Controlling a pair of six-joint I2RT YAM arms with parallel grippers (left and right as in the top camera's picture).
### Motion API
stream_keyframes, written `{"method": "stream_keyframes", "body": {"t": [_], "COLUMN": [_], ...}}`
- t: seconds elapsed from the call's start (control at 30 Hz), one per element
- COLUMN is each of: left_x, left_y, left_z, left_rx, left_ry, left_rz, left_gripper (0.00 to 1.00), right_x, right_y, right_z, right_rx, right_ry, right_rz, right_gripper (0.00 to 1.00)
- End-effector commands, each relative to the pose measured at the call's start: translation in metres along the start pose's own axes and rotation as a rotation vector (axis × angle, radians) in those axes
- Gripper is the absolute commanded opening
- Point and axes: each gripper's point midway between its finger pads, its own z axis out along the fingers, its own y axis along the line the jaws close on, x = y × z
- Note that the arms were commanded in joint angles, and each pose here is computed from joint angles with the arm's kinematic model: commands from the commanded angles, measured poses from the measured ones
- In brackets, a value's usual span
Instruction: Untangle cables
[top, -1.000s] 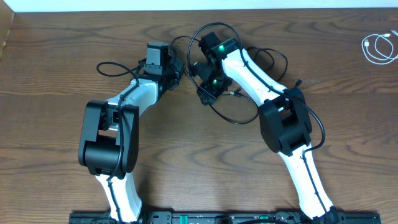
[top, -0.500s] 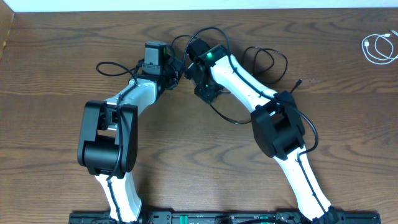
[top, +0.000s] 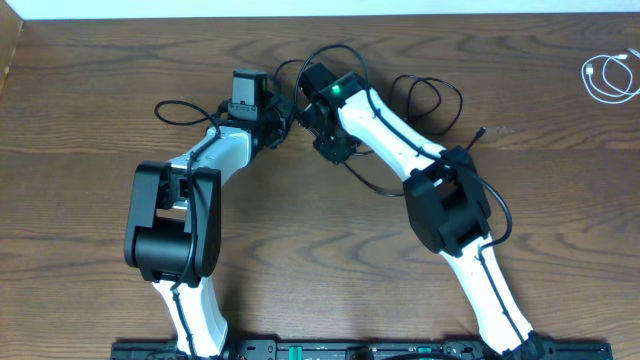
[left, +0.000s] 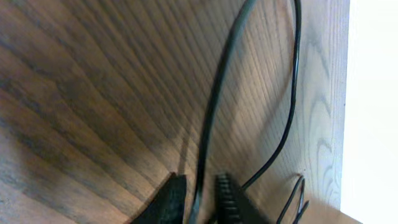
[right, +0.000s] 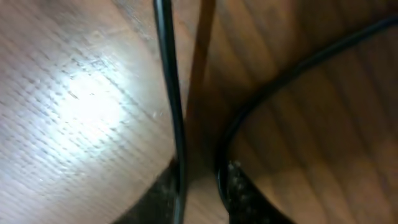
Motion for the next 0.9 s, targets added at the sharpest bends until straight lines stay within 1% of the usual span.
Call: {"method": "stream_keyframes", "body": {"t": [0.0,0.13,0.17,0.27,0.37,0.43,0.53,0.57,0.67,0.77,0.87], "left_x": [0.007,0.009,0.011,0.012,0.015,0.011,0.001,-0.010,-0.023,-0.027,-0.024], "left_y": [0.001,0.006,0.010,0.016,0.020,0.016,0.002,-0.010,-0.028,-0.041,-0.049], "left_z": [0.002,0.002,0.001,0.001,-0.002,-0.007,-0.023,-0.039,-0.068,-0.093,-0.111], "left_rx": [-0.002,-0.023,-0.040,-0.060,-0.077,-0.066,-0.024,0.005,0.045,0.066,0.079], "left_ry": [0.024,0.031,0.038,0.049,0.067,0.062,0.040,0.006,-0.045,-0.075,-0.089], "left_rz": [0.080,0.124,0.127,0.169,0.286,0.348,0.386,0.398,0.437,0.494,0.545], "left_gripper": [0.28,0.37,0.43,0.45,0.45,0.45,0.47,0.48,0.50,0.51,0.52], "right_x": [0.015,0.015,0.014,0.014,0.014,0.013,0.010,0.006,-0.001,-0.009,-0.017], "right_y": [-0.015,-0.018,-0.019,-0.020,-0.020,-0.021,-0.020,-0.019,-0.018,-0.019,-0.023], "right_z": [0.029,0.029,0.029,0.029,0.029,0.029,0.025,0.018,-0.004,-0.033,-0.075], "right_rx": [0.020,0.022,0.022,0.023,0.023,0.023,0.019,-0.007,-0.058,-0.113,-0.172], "right_ry": [0.067,0.063,0.061,0.059,0.057,0.053,0.039,0.017,-0.035,-0.103,-0.202], "right_rz": [0.073,0.086,0.088,0.088,0.089,0.100,0.117,0.123,0.137,0.154,0.171], "right_gripper": [0.13,0.04,0.01,0.01,0.01,0.01,0.01,0.01,0.01,0.01,0.01]}}
